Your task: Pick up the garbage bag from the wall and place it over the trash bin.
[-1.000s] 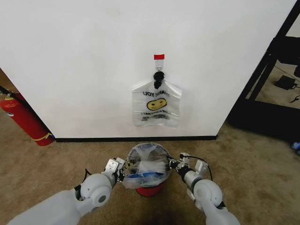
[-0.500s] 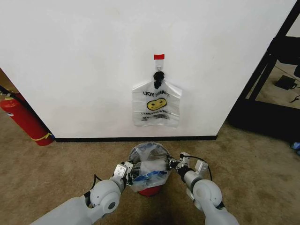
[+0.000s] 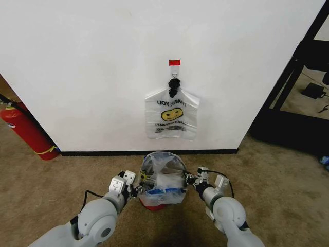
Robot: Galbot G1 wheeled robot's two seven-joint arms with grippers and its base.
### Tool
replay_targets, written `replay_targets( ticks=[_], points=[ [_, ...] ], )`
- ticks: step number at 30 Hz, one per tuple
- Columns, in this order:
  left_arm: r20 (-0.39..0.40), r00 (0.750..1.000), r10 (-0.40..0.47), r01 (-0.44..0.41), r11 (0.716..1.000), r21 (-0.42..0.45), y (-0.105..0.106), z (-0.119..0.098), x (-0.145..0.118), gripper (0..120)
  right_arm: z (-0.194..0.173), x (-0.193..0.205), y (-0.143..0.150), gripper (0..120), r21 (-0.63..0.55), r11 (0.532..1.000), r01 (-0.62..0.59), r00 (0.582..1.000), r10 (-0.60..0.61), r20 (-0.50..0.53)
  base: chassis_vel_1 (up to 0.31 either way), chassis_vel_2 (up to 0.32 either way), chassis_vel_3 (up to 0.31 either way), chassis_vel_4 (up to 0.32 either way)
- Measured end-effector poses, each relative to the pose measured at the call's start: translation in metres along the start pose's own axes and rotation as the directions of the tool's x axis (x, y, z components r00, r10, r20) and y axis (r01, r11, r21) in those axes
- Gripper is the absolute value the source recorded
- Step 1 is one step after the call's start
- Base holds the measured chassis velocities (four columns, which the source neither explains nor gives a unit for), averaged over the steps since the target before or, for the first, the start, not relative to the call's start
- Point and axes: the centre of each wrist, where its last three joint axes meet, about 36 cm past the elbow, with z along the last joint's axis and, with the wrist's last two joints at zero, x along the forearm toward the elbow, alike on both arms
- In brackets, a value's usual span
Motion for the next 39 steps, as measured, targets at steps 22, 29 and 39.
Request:
replay_targets(
  ticks=[22, 29, 39],
  points=[
    [0.061, 0.991, -0.115, 0.121, 0.987, -0.105, 0.031, -0.026, -0.021, 100, 0.001, -0.005, -0.01, 1, -0.008, 1.0, -0.019, 1.0, 0.019, 0.0, 0.0, 0.0, 0.0, 0.0],
    [0.097, 0.99, -0.104, 0.108, 0.993, -0.038, 0.025, -0.031, -0.004, 100, 0.002, -0.008, -0.011, 1, -0.034, 0.999, -0.029, 1.0, 0.028, -0.009, 0.0, 0.0, 0.0, 0.0],
    [0.137, 0.988, -0.071, 0.071, 0.997, 0.004, 0.004, -0.024, 0.025, 100, -0.008, 0.004, -0.006, 22, -0.004, 0.999, -0.035, 0.999, 0.035, -0.018, 0.0, 0.0, 0.0, 0.0]
  ],
)
